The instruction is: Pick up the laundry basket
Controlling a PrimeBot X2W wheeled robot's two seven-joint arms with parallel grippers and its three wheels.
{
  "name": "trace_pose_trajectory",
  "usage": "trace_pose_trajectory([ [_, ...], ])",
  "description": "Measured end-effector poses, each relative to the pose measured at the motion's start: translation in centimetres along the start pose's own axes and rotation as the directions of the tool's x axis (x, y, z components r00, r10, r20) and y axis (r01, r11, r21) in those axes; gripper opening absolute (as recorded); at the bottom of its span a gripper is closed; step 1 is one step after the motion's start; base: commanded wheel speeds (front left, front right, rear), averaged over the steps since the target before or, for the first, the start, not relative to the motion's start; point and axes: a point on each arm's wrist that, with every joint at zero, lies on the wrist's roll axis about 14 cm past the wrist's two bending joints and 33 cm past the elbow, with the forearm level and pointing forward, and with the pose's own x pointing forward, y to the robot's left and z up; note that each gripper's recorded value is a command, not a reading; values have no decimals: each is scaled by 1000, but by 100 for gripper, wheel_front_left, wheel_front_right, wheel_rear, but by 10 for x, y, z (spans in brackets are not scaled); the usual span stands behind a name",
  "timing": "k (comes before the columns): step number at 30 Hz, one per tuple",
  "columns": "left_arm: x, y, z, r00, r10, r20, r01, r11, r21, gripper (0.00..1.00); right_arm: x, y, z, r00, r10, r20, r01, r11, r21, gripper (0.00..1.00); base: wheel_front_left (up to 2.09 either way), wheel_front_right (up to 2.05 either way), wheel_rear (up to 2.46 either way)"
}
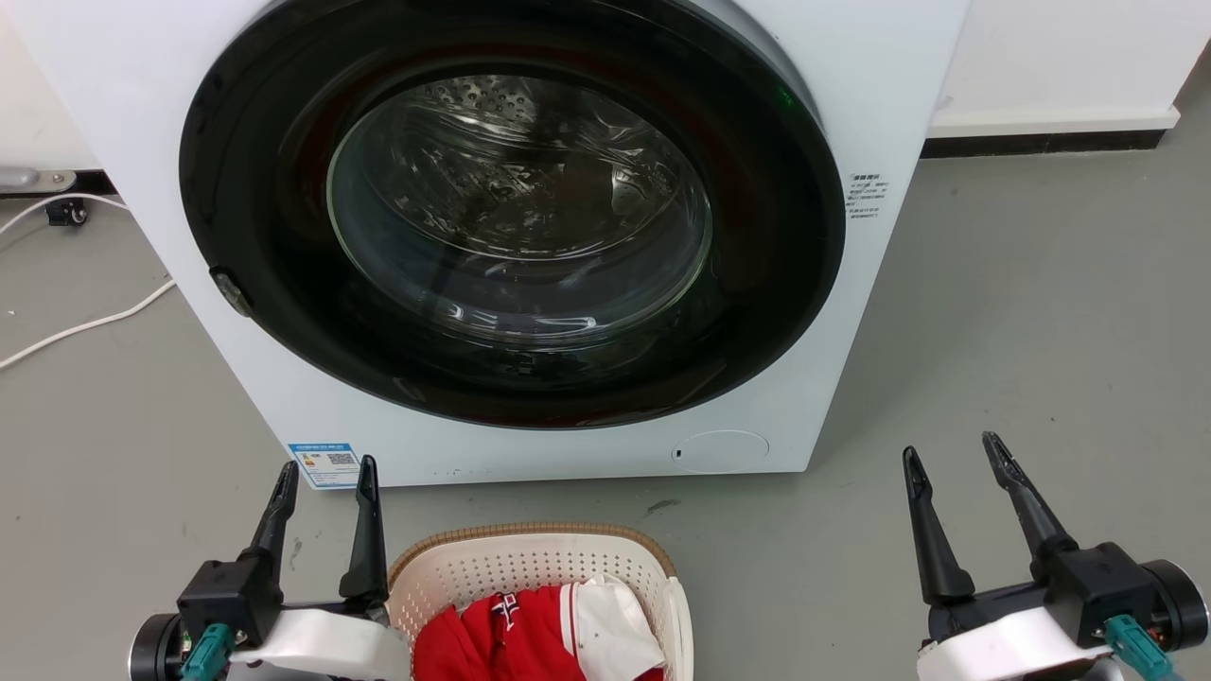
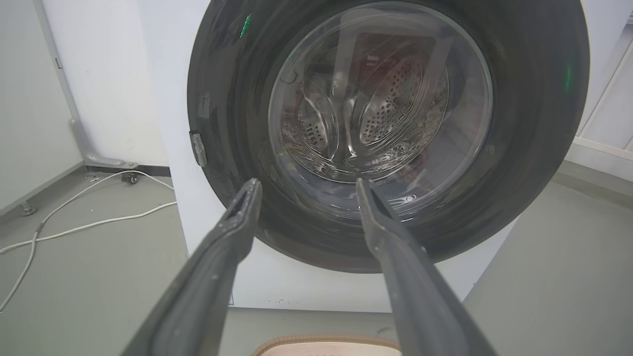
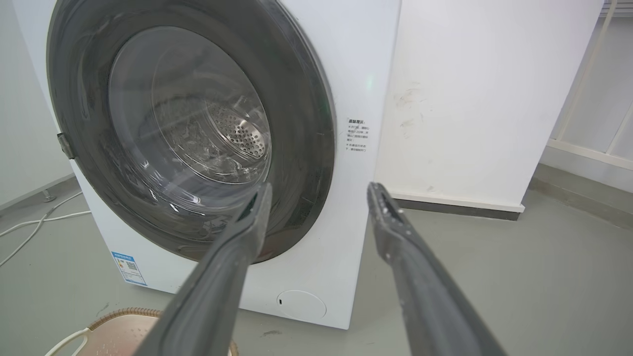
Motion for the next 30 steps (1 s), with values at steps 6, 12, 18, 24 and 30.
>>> trace_pose_trajectory([
  [6,-1,-2,0,1000,-11,4,11,999,49,100,0,1,3,1000,9,11,-8,999,-38,100,0,0,0],
  [12,-1,-3,-1,1000,-18,5,18,996,87,100,-1,-1,5,1000,3,21,-2,999,-54,100,0,0,0],
  [18,-1,-3,-1,1000,-16,3,16,996,90,100,-2,-5,5,1000,-11,23,12,999,-35,100,0,0,0],
  [24,-1,-2,-2,1000,-14,1,13,996,90,100,-3,-10,3,999,-34,20,33,999,9,100,0,0,0],
  [30,-1,-1,-2,1000,-6,0,6,996,94,100,-4,-12,-1,999,-44,11,44,998,41,100,0,0,0],
])
